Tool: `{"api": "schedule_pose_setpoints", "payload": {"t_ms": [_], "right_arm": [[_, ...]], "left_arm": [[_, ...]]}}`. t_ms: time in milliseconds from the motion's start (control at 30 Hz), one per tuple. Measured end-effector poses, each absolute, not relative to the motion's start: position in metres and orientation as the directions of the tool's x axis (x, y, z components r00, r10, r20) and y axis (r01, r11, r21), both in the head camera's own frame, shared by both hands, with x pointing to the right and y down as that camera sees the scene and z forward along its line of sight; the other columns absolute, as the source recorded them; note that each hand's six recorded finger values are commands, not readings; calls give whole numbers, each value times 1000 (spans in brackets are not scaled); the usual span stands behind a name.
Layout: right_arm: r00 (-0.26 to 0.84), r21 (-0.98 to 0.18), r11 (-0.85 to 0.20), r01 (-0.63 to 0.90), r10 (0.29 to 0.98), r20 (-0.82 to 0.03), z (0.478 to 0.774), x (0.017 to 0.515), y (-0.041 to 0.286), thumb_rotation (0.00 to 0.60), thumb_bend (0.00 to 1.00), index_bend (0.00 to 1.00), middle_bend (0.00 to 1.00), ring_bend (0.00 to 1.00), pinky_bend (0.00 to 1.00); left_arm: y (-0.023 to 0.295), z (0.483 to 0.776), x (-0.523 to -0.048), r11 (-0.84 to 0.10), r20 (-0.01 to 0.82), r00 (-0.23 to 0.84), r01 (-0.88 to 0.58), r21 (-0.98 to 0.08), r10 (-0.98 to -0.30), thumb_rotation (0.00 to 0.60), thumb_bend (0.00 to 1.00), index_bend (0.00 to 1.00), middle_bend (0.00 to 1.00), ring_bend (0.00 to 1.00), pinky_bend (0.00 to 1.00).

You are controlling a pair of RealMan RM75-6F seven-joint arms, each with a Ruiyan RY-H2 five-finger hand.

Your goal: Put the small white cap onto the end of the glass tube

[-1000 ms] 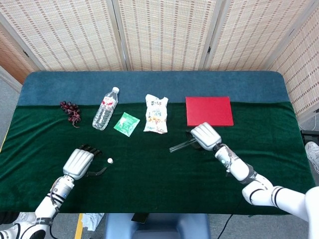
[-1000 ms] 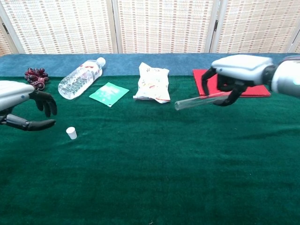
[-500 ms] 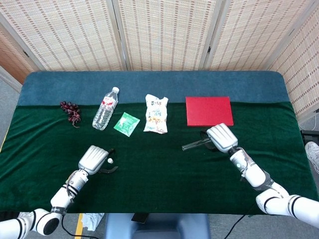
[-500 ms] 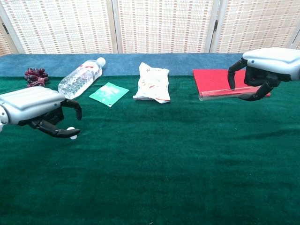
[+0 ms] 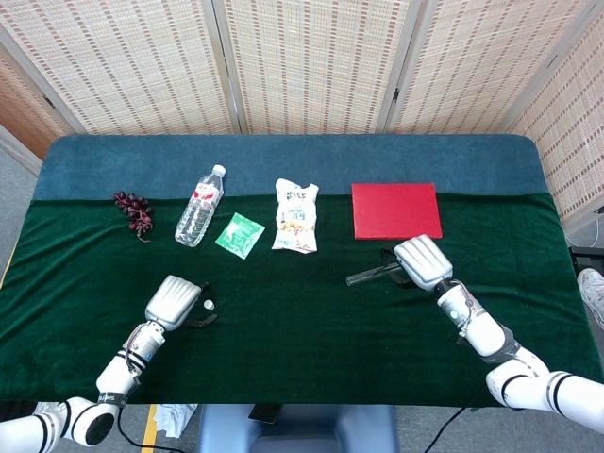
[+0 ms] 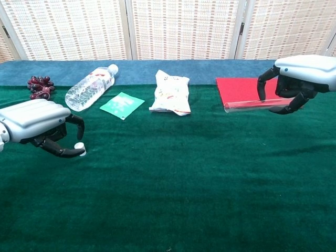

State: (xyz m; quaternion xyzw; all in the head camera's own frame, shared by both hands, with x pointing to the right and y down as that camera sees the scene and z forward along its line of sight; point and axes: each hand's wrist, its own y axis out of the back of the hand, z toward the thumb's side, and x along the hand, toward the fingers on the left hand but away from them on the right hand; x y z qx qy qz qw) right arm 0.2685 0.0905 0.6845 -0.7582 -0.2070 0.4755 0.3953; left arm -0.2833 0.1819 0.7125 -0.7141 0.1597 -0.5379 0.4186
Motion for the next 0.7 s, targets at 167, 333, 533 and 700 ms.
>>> {"api": "schedule_pose_setpoints", "payload": {"t_ms": [167, 333, 533, 700], "right_arm": [[459, -796, -602, -58, 692, -557, 685, 270, 91, 600, 708, 786, 1000, 1000, 1000], [452, -796, -603, -52, 696, -557, 684, 274, 91, 600, 709, 789, 1000, 1000, 1000], [445, -793, -608, -46, 698, -561, 686, 277, 92, 600, 709, 789, 1000, 1000, 1000], [440, -791, -611, -43, 699, -564, 687, 279, 93, 600, 709, 790, 1000, 1000, 1000]], "left_arm": [[183, 712, -284, -599, 633, 366, 217, -771, -682, 584, 318, 386, 947, 817, 785], [183, 714, -283, -613, 636, 362, 194, -766, -681, 594, 319, 422, 947, 818, 785], [182, 715, -279, -634, 645, 364, 169, -755, -672, 599, 323, 453, 947, 818, 785], [181, 715, -273, -643, 650, 370, 161, -749, -664, 600, 347, 477, 947, 818, 785]]}}
